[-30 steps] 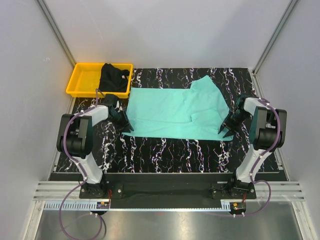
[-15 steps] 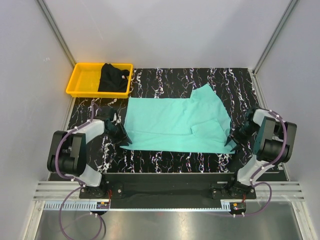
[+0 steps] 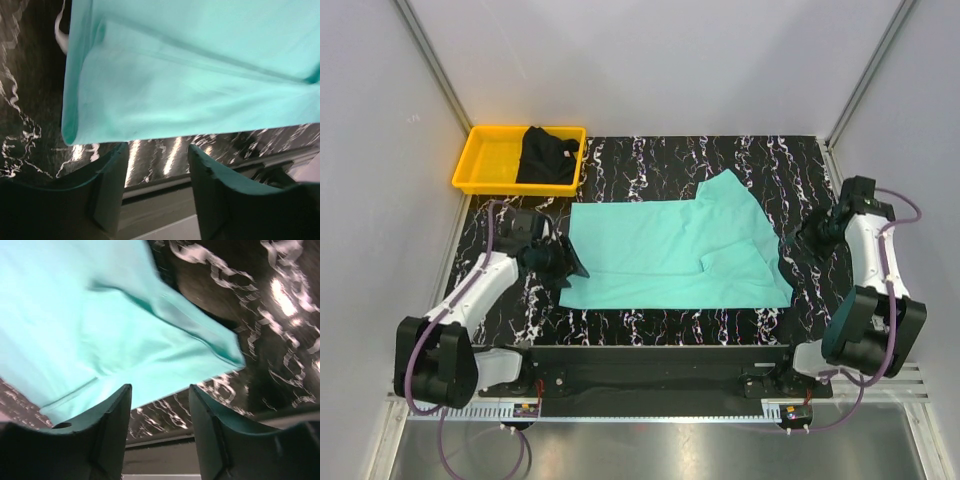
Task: Fold and stack the t-shirts
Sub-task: Fold the tshirt
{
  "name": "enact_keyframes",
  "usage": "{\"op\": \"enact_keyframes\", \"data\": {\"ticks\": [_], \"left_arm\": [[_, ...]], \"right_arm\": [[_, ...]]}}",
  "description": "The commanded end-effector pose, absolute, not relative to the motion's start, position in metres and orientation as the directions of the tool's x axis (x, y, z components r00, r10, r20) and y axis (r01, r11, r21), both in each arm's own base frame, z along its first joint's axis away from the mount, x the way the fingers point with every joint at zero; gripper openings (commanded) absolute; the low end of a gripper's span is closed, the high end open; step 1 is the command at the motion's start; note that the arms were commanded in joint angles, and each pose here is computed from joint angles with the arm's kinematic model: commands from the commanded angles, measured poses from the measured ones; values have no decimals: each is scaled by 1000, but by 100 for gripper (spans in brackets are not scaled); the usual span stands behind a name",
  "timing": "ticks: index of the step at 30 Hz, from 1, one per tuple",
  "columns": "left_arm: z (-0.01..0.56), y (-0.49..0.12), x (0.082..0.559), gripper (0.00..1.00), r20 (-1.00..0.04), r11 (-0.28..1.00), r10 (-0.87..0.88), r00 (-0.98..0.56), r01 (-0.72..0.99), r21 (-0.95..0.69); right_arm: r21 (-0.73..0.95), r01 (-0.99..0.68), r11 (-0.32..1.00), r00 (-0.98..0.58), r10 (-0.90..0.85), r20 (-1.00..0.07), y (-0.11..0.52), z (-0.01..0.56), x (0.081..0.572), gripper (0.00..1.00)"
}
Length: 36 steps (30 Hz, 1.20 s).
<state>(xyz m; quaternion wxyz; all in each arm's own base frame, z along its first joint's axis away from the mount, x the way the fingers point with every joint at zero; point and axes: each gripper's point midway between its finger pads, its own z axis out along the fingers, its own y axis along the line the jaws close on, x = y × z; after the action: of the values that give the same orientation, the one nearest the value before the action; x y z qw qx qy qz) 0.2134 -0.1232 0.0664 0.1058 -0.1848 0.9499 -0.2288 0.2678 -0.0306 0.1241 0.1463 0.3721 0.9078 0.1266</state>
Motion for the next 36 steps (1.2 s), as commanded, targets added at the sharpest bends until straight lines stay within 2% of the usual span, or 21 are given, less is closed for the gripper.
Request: {"op": "enact_keyframes", "data": {"ticks": [1, 3, 4, 7, 11, 12, 13, 15, 16, 18, 24, 28, 30, 36], "left_arm": [[123, -122, 259, 63, -313, 838, -397, -863, -202, -508], [143, -124, 285, 63, -365, 846, -378, -851, -158, -508], [145, -124, 293, 63, -382, 859, -350, -855, -130, -495], [153, -127, 328, 61, -409, 870, -314, -857, -87, -485], [167, -133, 388, 57, -457, 862, -305, -836, -38, -505], [155, -133, 400, 57, -444, 867, -303, -843, -49, -496], [153, -133, 409, 57, -448, 869, -302, -841, -50, -492], [159, -136, 427, 56, -471, 867, -306, -828, -38, -496], [149, -139, 433, 55, -450, 861, -307, -839, -44, -506], [147, -144, 437, 53, -434, 850, -314, -844, -47, -524], [122, -141, 430, 52, -408, 866, -307, -860, -75, -495], [120, -130, 441, 54, -446, 891, -310, -840, -93, -444], [120, -131, 442, 54, -443, 889, -312, -840, -93, -449], [117, -135, 426, 52, -414, 877, -321, -852, -101, -470]], "right_arm": [[451, 532, 717, -712, 667, -221, -16, 140, 320, 59], [478, 495, 726, -715, 653, -249, -16, 149, 351, 59], [473, 503, 723, -737, 645, -202, -9, 135, 361, 57], [476, 495, 727, -752, 633, -186, 3, 127, 392, 55], [448, 433, 782, -773, 578, -262, 10, 126, 441, 60], [447, 421, 789, -769, 572, -285, 7, 126, 461, 66], [447, 407, 796, -771, 562, -299, 6, 124, 472, 69], [450, 362, 817, -761, 537, -363, 4, 133, 503, 70], [442, 375, 815, -774, 537, -334, 3, 111, 514, 69], [474, 374, 797, -775, 549, -312, 8, 110, 529, 63], [479, 347, 807, -788, 527, -318, 29, 99, 541, 62], [424, 292, 857, -793, 465, -394, 21, 92, 559, 65], [388, 238, 890, -799, 406, -442, 15, 86, 572, 67], [390, 69, 918, -821, 274, -501, 22, 66, 603, 66]]}}
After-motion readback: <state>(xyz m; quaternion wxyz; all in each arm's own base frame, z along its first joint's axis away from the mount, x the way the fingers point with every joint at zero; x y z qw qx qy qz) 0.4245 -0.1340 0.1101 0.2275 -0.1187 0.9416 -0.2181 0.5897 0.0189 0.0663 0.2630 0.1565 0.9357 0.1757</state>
